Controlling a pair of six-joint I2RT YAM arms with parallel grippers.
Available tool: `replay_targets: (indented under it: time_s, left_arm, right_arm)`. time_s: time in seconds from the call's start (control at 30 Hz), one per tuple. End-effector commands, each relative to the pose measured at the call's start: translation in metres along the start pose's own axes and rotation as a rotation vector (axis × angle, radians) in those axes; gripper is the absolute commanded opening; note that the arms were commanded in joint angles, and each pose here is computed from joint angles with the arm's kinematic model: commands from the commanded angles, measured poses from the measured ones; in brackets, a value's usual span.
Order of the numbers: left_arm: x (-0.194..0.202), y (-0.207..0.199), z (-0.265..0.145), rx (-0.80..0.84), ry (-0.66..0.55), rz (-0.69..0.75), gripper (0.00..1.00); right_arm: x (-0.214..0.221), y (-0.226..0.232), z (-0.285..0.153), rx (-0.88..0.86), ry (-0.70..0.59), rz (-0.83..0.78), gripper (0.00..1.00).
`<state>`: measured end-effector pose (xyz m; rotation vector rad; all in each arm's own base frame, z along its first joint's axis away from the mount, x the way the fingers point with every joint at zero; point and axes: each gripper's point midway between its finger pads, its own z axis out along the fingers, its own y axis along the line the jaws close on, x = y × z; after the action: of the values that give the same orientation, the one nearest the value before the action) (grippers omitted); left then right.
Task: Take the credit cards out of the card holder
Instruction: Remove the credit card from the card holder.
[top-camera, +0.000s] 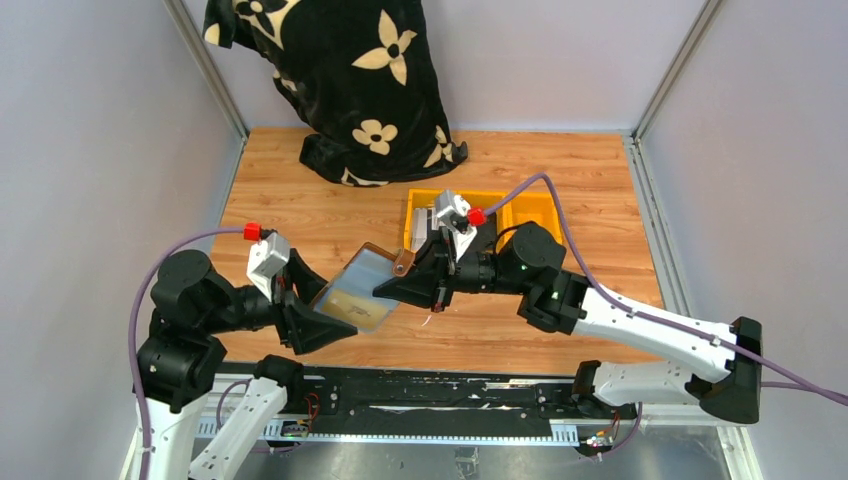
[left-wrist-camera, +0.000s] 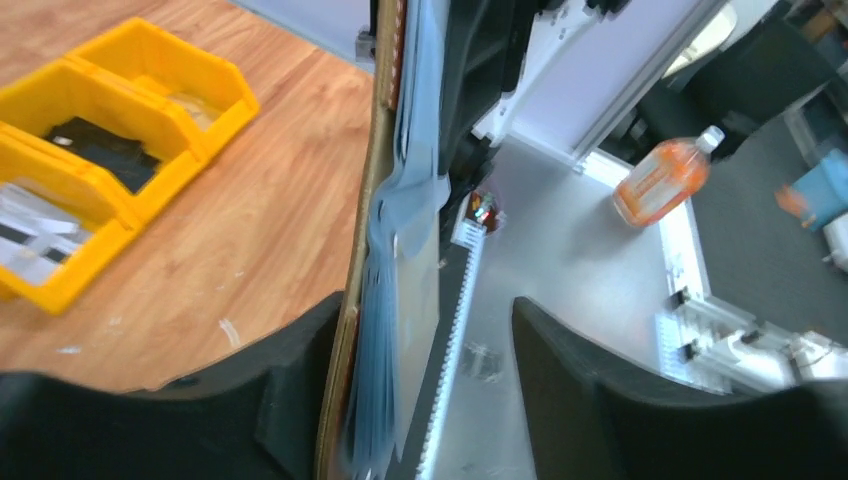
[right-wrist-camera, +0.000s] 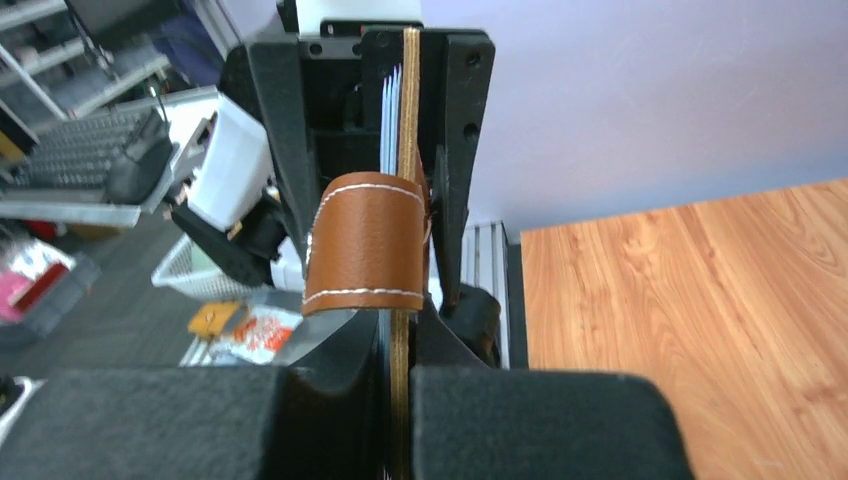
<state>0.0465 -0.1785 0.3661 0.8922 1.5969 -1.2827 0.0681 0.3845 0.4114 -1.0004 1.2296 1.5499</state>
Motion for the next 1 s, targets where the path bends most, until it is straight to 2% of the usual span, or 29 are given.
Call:
replay_targets:
  time_s: [0.0, 0.1, 0.2, 0.27, 0.33, 0.37, 0.4, 0.47, 0.53, 0.63, 0.8, 0.97]
  left_arm:
    - [-0.018, 0.006, 0.005, -0.022, -0.074, -0.038, 0.57]
    - [-0.02, 0.013, 0.008, -0.034, -0.068, -0.065, 0.38]
    - [-0.016, 0.023, 0.009, -0.068, -0.044, -0.089, 0.12]
    - [-0.008, 0.036, 0.007, -0.135, -0.003, -0.078, 0.0]
    - [0.001, 0.045, 0.003, -0.182, 0.063, -0.046, 0.0]
    - [0.005, 0.049, 0.001, -0.201, 0.098, -0.037, 0.0]
    - [0.007, 0.051, -0.001, -0.214, 0.126, -0.027, 0.0]
    - [0.014, 0.057, -0.005, -0.231, 0.182, 0.011, 0.0]
    - [0.019, 0.065, -0.01, -0.262, 0.231, 0.063, 0.0]
    - [0.026, 0.076, -0.015, -0.276, 0.302, 0.128, 0.0]
    - [0.041, 0.103, -0.027, -0.335, 0.434, 0.259, 0.0]
    - [0.053, 0.124, -0.041, -0.377, 0.581, 0.346, 0.0]
  right_arm:
    - [-0.047, 0.018, -0.003, -0.062, -0.313, 0.041, 0.0]
    - [-0.037, 0.018, -0.004, -0.058, -0.368, 0.057, 0.0]
    - [-0.029, 0.008, -0.007, -0.017, -0.399, 0.064, 0.02]
    - [-0.024, 0.0, -0.009, 0.034, -0.392, 0.05, 0.18]
    - [-0.012, -0.014, -0.01, 0.115, -0.313, 0.03, 0.45]
    - [-0.005, -0.021, -0.011, 0.16, -0.256, 0.002, 0.5]
    - [0.001, -0.029, -0.012, 0.207, -0.192, -0.025, 0.59]
    - [0.01, -0.042, -0.017, 0.289, -0.068, -0.078, 0.67]
    - [0.01, -0.049, -0.023, 0.331, 0.011, -0.134, 0.73]
    - [-0.004, -0.051, -0.031, 0.357, 0.06, -0.232, 0.79]
    - [-0.01, -0.056, -0.03, 0.369, 0.151, -0.309, 0.81]
    - [0.017, -0.063, -0.013, 0.306, 0.274, -0.284, 0.82]
